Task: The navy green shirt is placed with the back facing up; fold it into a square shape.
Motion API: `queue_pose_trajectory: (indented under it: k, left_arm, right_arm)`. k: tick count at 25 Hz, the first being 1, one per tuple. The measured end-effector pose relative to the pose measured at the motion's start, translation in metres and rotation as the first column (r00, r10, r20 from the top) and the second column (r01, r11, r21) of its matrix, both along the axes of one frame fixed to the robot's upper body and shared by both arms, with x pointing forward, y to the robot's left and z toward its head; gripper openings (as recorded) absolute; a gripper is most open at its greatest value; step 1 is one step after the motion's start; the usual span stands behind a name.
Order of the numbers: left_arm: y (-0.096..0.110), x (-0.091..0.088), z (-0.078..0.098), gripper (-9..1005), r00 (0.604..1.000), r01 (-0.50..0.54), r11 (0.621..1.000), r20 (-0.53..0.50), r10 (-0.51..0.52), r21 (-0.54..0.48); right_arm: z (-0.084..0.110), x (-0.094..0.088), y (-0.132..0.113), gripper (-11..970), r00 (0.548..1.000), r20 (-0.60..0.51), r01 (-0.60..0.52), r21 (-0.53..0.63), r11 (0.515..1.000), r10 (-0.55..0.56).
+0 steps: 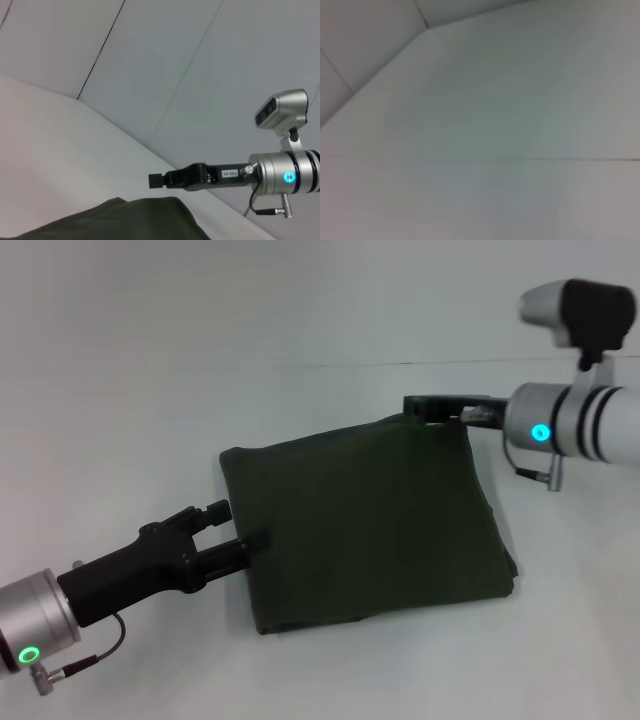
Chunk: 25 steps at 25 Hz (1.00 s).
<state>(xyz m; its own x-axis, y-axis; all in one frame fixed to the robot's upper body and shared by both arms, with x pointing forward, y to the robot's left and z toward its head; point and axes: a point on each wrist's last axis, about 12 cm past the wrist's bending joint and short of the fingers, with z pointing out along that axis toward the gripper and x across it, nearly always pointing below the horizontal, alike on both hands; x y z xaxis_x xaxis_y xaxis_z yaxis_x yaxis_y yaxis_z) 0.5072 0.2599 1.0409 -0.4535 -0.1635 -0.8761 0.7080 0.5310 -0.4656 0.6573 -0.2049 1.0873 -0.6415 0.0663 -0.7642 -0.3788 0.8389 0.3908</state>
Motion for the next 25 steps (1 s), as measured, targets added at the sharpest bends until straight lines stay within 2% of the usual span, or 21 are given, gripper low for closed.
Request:
queue_pose_trajectory:
  k: [6,11,14,22,25]
  left_arm:
    - [0.000,0.000,0.000,887,1.000,-0.003,1.000,-0.001,0.003,-0.004]
    - [0.000,0.001,0.000,887,1.000,-0.003,1.000,0.000,0.003,-0.005]
    - [-0.001,0.001,0.001,887,1.000,-0.002,1.000,0.003,0.002,-0.004]
    - [-0.001,0.002,0.001,887,1.000,-0.003,1.000,0.004,0.003,-0.002]
    - [-0.001,0.003,0.001,887,1.000,-0.005,1.000,0.003,0.005,0.001]
  right_arm:
    - [0.004,-0.006,-0.034,39,0.993,-0.111,0.049,0.108,0.993,-0.037]
    - [0.008,-0.016,-0.055,265,0.981,-0.193,0.059,0.187,0.981,-0.022]
    - [0.008,-0.020,-0.065,317,0.975,-0.220,0.074,0.201,0.977,-0.028]
    - [0.002,-0.021,-0.068,454,0.974,-0.221,0.099,0.175,0.980,-0.058]
    - [-0.002,-0.021,-0.064,455,0.972,-0.223,0.107,0.159,0.981,-0.070]
